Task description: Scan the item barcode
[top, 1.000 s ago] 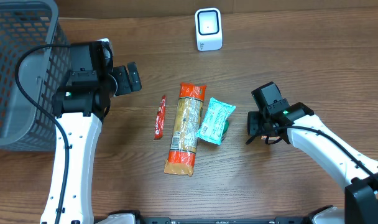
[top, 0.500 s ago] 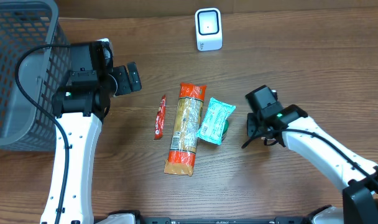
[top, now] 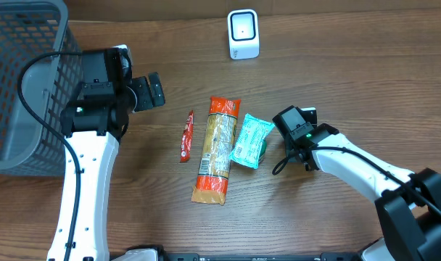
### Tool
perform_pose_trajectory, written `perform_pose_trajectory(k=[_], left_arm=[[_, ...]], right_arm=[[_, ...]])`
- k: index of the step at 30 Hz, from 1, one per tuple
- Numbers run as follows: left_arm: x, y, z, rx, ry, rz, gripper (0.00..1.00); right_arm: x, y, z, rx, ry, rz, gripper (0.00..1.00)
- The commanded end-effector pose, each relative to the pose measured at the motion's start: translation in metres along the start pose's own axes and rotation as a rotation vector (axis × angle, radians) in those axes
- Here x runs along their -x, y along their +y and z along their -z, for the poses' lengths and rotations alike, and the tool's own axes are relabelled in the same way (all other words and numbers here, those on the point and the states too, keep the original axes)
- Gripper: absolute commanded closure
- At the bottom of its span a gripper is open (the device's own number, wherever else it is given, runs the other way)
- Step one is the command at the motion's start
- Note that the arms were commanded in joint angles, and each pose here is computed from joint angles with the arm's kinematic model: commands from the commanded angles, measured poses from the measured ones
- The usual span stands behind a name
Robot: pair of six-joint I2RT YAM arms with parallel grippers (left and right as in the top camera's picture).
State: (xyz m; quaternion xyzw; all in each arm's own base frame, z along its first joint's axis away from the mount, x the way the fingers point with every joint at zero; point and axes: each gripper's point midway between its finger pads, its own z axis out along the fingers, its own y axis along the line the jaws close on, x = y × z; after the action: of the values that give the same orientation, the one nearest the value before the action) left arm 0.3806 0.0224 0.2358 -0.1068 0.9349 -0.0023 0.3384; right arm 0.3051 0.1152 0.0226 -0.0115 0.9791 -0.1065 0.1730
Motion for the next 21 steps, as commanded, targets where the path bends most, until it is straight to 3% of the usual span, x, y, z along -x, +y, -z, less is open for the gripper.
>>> perform_pose_trajectory(k=[1, 8, 21], left_arm=[[0.002, 0.002, -0.001, 0.012, -0.003, -0.013, 0.0], [0.002, 0.002, -0.001, 0.012, -0.003, -0.013, 0.0], [0.002, 0.002, -0.001, 0.012, -0.003, -0.013, 0.0]], right_arm=[[0.007, -0.004, -0.003, -0.044, -0.022, -0.003, 0.62], [0.005, -0.005, -0.003, -0.047, -0.015, 0.0, 0.74], [-0.009, -0.008, -0.011, -0.058, 0.011, 0.012, 0.75]])
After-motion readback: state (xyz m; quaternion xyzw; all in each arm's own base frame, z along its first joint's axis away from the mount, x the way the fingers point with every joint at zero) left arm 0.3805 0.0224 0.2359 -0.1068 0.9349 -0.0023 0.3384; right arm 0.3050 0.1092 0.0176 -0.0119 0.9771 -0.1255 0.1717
